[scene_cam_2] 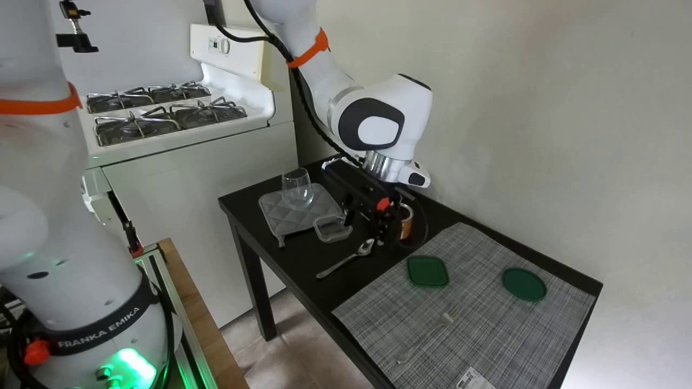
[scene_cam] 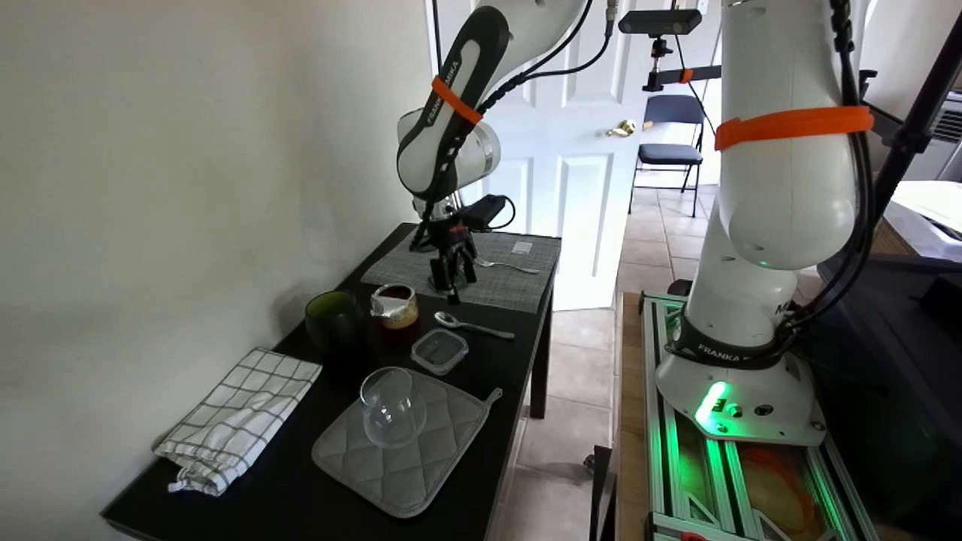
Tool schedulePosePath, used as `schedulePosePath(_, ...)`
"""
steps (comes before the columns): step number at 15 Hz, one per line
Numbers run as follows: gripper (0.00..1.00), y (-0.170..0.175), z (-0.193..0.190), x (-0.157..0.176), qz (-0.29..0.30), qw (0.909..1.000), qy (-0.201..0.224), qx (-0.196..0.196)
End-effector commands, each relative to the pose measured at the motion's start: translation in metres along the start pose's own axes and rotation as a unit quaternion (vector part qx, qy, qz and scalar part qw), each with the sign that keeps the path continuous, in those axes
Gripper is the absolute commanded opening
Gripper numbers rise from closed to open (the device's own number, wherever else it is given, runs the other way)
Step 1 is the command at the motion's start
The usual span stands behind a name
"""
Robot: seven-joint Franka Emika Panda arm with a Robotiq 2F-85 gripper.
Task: Put some brown objects on the spoon, then put them in the bowl
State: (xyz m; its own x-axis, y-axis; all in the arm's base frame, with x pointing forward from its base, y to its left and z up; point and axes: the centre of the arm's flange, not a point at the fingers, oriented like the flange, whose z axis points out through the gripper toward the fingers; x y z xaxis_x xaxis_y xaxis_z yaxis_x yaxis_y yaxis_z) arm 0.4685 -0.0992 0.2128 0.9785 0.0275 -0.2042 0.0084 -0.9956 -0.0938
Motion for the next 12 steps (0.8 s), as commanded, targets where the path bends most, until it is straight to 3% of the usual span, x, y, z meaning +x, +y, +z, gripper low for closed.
schedulePosePath(1,1.00,-0.018,-0.031,-0.021,0.002,0.9983,0.039,-0.044)
schedulePosePath(9,1.00,-0.059,-0.081,-0.033,0.015,0.9908,0.110,-0.078)
schedulePosePath(12,1.00,-0.054,-0.085,-0.020,0.011,0.9925,0.102,-0.068)
